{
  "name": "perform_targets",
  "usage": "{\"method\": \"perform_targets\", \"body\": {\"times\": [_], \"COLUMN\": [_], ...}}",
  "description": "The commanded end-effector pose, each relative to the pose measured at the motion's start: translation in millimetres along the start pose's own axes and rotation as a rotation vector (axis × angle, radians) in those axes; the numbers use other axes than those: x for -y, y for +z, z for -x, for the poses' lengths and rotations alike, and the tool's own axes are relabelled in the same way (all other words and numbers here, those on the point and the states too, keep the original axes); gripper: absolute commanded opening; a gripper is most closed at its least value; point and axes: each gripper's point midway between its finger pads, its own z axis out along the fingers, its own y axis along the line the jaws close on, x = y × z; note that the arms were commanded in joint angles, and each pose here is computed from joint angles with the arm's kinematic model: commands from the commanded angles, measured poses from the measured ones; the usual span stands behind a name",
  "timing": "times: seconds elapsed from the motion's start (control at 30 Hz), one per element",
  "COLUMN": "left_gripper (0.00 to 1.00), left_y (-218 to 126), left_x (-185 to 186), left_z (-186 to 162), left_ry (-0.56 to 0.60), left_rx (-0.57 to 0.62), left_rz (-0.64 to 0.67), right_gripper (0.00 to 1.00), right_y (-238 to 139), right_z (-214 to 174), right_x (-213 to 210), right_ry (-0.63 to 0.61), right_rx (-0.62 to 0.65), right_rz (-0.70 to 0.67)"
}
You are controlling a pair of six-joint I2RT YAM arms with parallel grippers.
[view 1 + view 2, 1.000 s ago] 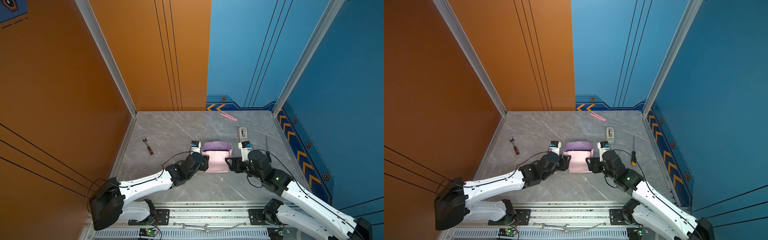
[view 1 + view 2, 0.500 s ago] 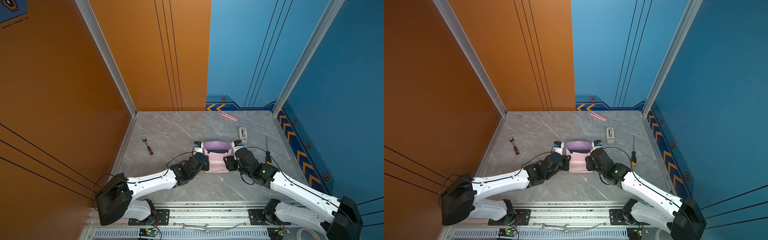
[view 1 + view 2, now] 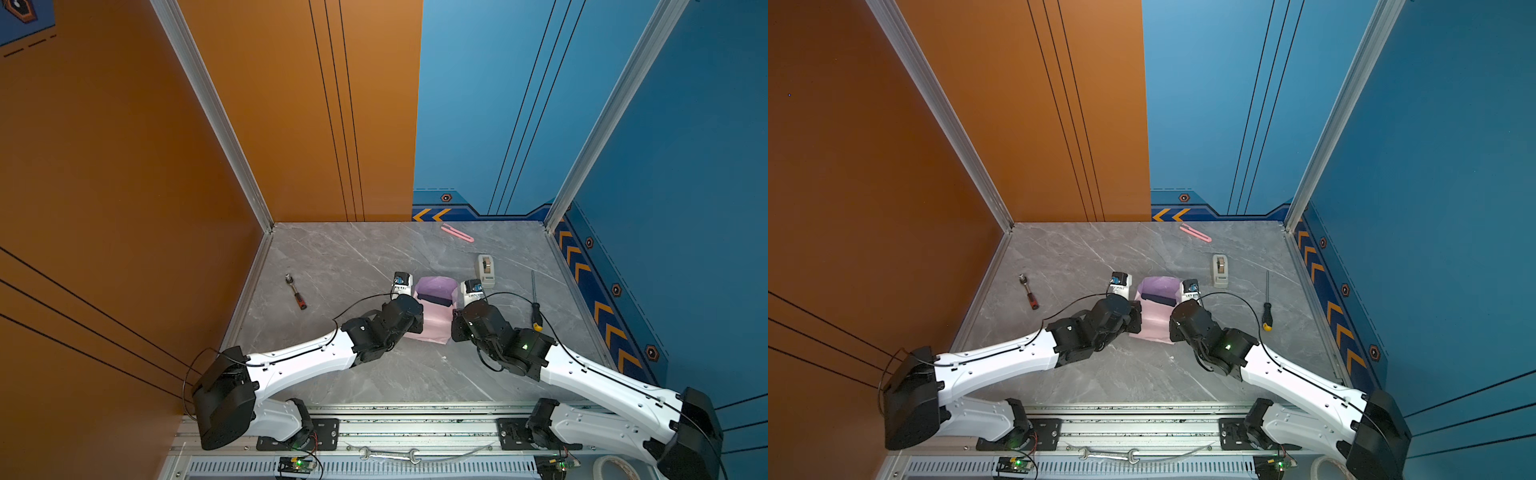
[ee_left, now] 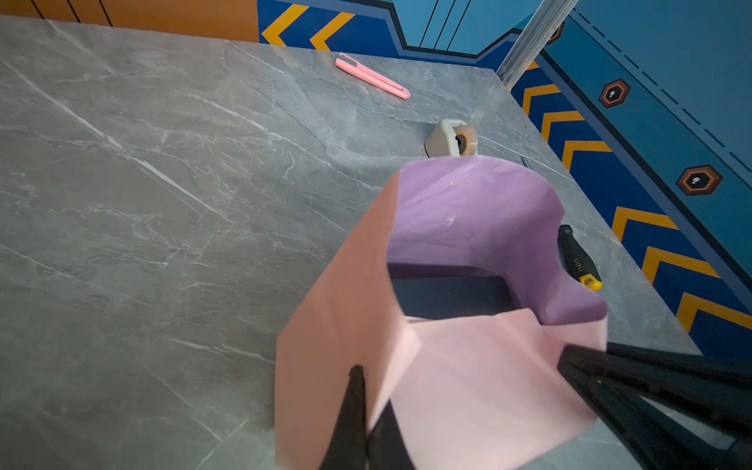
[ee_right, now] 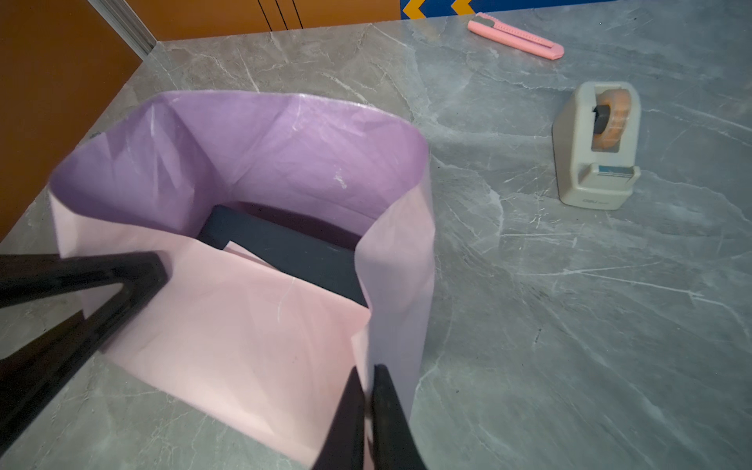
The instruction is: Wrap the gift box in paper
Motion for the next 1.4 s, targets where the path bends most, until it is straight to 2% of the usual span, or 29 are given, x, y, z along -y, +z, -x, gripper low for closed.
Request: {"method": "perform_targets", "body": {"times": [0.0,0.07,0.2,0.27,0.37,0.5,0.7,0.77,0.83,0.87,0.97,1.03,1.1,1.2,1.37], "left_gripper": [0.0,0.0,0.0,0.0,0.0,0.0,0.0,0.0,0.02,0.07,0.34,0.53,0.64,0.68,0.68], "left_y": [0.7,1.7,0.2,-0.3,0.0,1.0,-1.1,-1.8,-2.4,-2.4,-5.9,-9.3,-13.5,-16.4,-7.8], "left_x": [-7.5,-14.6,-25.8,-29.2,-28.4,-26.1,-24.7,-24.9,-24.0,-24.7,-25.6,-26.8,-26.8,-27.5,-27.1], "left_z": [-10.7,-16.2,-20.0,-19.2,-18.8,-19.0,-18.1,-18.2,-18.0,-17.4,-14.5,-13.3,-12.9,-17.8,-33.3], "left_ry": [0.074,0.06,0.03,0.03,0.028,0.027,0.02,0.019,0.013,0.01,-0.012,-0.031,-0.051,-0.078,-0.097], "left_rx": [-0.03,-0.034,-0.021,-0.019,-0.019,-0.022,-0.018,-0.016,-0.015,-0.014,-0.006,0.003,0.017,0.031,0.009], "left_rz": [0.073,0.092,0.111,0.123,0.118,0.107,0.095,0.094,0.089,0.09,0.083,0.068,0.045,0.018,0.008], "right_gripper": [0.08,0.11,0.47,0.53,0.56,0.57,0.55,0.53,0.46,0.41,0.3,0.27,0.25,0.24,0.24], "right_y": [1.6,4.2,-4.4,-12.1,-17.7,-12.6,6.8,10.8,13.6,14.0,15.3,15.2,15.2,16.1,16.7], "right_z": [5.9,2.6,9.0,12.8,9.1,0.1,-7.5,-9.4,-12.2,-12.7,-16.7,-18.9,-20.2,-23.2,-26.5], "right_x": [3.7,3.5,0.1,-0.4,-3.9,-10.5,-6.1,-3.8,-3.8,-3.3,-1.3,1.8,3.4,5.1,4.4], "right_ry": [-0.02,-0.022,-0.008,0.011,0.042,0.068,0.08,0.081,0.077,0.077,0.067,0.062,0.062,0.061,0.06], "right_rx": [0.019,0.009,0.028,0.049,0.048,0.024,-0.019,-0.022,-0.03,-0.031,-0.04,-0.043,-0.043,-0.046,-0.053], "right_rz": [-0.064,-0.064,-0.027,-0.001,0.055,0.099,0.066,0.053,0.051,0.049,0.037,0.024,0.017,0.011,0.013]}}
